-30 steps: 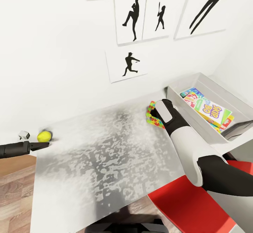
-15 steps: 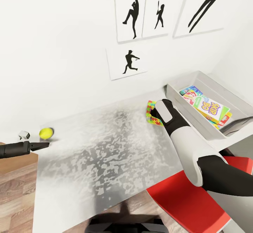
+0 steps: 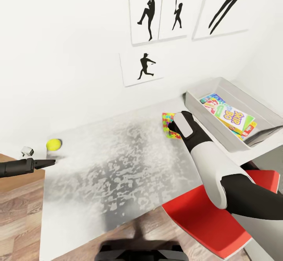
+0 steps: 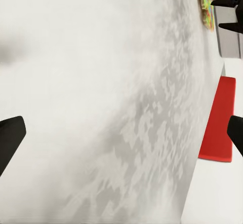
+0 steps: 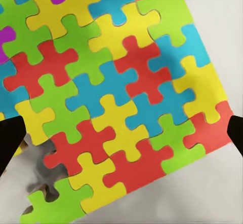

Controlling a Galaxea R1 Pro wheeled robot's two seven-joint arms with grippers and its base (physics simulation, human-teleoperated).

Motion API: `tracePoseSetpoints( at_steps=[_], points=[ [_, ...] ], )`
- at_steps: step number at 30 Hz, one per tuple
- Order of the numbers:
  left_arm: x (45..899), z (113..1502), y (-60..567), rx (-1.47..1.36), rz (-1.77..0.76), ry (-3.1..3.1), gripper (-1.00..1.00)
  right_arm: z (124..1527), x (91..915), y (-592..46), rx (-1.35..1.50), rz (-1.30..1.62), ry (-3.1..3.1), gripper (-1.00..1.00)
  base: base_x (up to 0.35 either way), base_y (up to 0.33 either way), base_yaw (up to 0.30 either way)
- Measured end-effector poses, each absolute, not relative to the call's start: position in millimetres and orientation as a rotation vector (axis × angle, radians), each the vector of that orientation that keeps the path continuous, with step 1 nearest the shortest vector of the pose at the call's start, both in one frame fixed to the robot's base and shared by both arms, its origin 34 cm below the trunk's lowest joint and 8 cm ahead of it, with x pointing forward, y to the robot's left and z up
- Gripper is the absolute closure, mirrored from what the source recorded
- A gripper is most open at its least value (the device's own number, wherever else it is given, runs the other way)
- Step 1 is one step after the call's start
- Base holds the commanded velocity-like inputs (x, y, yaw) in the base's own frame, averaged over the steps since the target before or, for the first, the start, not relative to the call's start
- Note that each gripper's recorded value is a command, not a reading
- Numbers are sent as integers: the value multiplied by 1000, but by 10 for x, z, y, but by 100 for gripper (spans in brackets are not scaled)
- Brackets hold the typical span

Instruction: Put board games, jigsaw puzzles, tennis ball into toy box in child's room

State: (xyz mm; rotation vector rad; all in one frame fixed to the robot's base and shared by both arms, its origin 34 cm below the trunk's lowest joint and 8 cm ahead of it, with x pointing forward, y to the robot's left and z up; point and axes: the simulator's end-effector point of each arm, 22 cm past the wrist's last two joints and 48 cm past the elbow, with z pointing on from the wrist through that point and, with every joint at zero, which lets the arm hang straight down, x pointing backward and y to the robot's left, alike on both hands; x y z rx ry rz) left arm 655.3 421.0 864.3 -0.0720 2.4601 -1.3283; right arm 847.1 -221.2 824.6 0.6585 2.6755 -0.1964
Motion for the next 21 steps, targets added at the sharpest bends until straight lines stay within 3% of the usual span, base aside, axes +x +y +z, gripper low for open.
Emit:
tracePoseSetpoints(
  at_steps=[11,21],
  points=[
    [6552,8640,4209,-71,-1328,2462,-100,8245,8466,-2228,649,-207,2679,-100,-106,27,0],
    [6553,8637,4210,-75,-1329,2463,-100,8174,8410,-2207,662,-200,2699,-100,-15,75,0]
  ],
)
